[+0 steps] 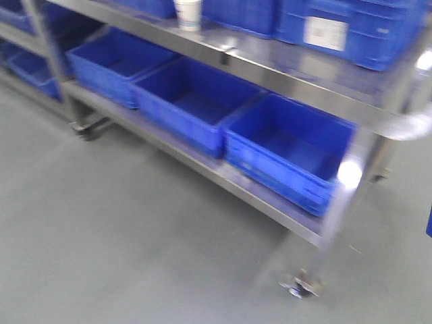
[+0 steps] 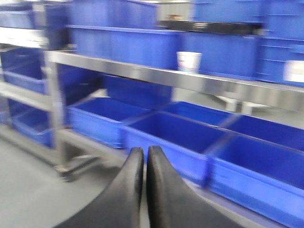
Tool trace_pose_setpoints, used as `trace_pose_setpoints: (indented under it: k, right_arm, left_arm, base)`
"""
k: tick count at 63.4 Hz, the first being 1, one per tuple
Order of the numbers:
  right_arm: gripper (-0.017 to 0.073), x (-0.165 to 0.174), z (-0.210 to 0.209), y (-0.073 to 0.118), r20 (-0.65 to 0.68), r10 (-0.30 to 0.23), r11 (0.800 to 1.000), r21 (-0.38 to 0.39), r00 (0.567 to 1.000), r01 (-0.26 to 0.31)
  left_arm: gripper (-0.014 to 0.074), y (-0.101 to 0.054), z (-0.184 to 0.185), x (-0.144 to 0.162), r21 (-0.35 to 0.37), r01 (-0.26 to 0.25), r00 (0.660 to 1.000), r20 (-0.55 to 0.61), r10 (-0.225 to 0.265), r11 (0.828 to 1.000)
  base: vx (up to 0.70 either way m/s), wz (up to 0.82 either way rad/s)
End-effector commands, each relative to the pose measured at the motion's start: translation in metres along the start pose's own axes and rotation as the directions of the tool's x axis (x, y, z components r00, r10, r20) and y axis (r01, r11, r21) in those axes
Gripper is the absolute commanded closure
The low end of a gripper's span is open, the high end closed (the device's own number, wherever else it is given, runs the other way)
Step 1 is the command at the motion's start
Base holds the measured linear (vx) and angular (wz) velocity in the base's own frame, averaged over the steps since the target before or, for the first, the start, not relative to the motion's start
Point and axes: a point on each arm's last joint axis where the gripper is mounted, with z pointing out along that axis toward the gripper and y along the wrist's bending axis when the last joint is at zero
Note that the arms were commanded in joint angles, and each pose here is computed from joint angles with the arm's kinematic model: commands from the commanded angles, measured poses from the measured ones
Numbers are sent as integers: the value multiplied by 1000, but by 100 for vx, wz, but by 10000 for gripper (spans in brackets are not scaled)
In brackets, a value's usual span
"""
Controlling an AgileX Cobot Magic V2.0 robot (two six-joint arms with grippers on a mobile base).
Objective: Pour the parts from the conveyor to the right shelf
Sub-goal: 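Drive into the aisle between the blue-bin shelves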
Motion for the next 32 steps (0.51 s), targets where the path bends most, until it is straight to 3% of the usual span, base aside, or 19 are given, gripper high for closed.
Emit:
trace_pose_setpoints:
  k: [1, 32]
  right_arm:
    - [567, -15, -2, -1, 92, -4, 1000, 8, 996, 3]
    - [567, -15, -2, 0, 92, -3, 1000, 8, 996, 3]
  left_arm:
    - [599, 0, 0, 3, 2, 12, 998, 58, -12, 1000]
    - [599, 0, 0, 3, 2, 12, 998, 58, -12, 1000]
  base:
    - [31, 98]
    - [24, 97]
